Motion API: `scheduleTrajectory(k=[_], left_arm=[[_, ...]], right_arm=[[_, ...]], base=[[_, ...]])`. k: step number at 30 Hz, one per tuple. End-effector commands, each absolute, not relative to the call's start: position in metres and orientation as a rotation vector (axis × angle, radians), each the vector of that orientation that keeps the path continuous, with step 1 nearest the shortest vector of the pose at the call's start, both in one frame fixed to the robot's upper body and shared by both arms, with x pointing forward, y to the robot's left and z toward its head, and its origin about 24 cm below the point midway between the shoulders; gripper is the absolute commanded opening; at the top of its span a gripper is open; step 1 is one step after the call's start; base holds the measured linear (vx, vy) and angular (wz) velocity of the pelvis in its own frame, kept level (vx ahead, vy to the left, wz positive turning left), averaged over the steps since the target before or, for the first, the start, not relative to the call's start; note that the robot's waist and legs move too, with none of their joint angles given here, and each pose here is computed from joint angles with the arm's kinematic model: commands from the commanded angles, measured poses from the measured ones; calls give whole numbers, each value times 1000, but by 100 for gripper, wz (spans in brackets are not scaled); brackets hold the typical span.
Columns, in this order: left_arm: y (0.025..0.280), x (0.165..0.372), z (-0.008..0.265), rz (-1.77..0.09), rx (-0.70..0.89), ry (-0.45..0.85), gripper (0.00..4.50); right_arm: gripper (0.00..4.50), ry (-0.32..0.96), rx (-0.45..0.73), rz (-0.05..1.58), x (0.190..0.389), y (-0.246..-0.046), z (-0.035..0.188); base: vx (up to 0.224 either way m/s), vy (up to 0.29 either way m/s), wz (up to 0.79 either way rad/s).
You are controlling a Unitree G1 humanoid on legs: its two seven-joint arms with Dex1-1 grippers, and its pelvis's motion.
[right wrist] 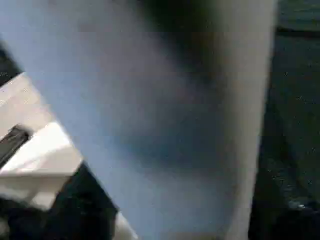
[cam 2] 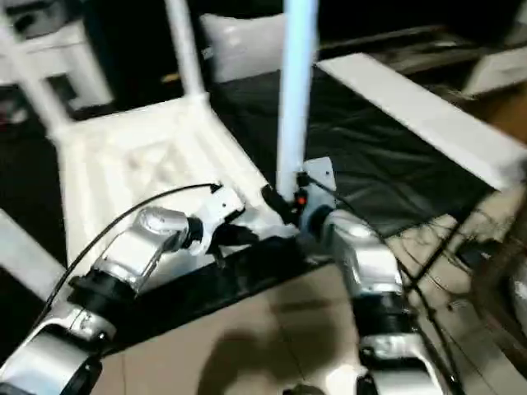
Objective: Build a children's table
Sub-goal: Rotate leg to tighten
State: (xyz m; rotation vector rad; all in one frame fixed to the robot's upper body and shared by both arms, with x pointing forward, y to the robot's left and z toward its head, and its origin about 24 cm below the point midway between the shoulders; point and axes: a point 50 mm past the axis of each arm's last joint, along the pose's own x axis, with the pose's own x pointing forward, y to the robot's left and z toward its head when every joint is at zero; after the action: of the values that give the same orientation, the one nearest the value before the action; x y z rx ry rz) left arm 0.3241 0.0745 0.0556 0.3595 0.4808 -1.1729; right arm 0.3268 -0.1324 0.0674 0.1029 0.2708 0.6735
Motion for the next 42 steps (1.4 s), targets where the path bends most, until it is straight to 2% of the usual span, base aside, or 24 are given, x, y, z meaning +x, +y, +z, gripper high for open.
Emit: scheduleTrajectory(k=[1, 3, 8, 11, 15, 28, 30, 33, 34, 42], left_arm=[[71, 320, 51, -1229, 377, 490, 0], [79, 318, 52, -1287, 423, 481, 0], [87, 312, 52, -1412, 500, 476, 0], [95, 309, 50, -1517, 593, 499, 0], [101, 304, 50, -1624, 661, 529, 0], [103, 293, 55, -1840, 728, 561, 0], [101, 292, 55, -1853, 729, 560, 0], [99, 292, 54, -1855, 723, 551, 0], [99, 292, 54, -1853, 720, 550, 0], [102, 292, 53, -1838, 677, 573, 0]], right_arm=[[348, 248, 103, 758, 323, -124, 71], [361, 227, 52, 823, 318, -142, 75], [401, 227, -61, 917, 311, -163, 81], [401, 255, -192, 1072, 302, -178, 84], [369, 290, -176, 1235, 295, -184, 89], [284, 373, -130, 1508, 283, -176, 88], [248, 386, -120, 1533, 282, -175, 86], [239, 391, -114, 1552, 280, -171, 83], [215, 392, -110, 1555, 280, -171, 83], [190, 397, -37, 1598, 275, -164, 78]], base=[[0, 0, 0], [0, 0, 0], [0, 0, 0], [0, 0, 0], [0, 0, 0], [0, 0, 0], [0, 0, 0], [0, 0, 0], [0, 0, 0], [0, 0, 0]])
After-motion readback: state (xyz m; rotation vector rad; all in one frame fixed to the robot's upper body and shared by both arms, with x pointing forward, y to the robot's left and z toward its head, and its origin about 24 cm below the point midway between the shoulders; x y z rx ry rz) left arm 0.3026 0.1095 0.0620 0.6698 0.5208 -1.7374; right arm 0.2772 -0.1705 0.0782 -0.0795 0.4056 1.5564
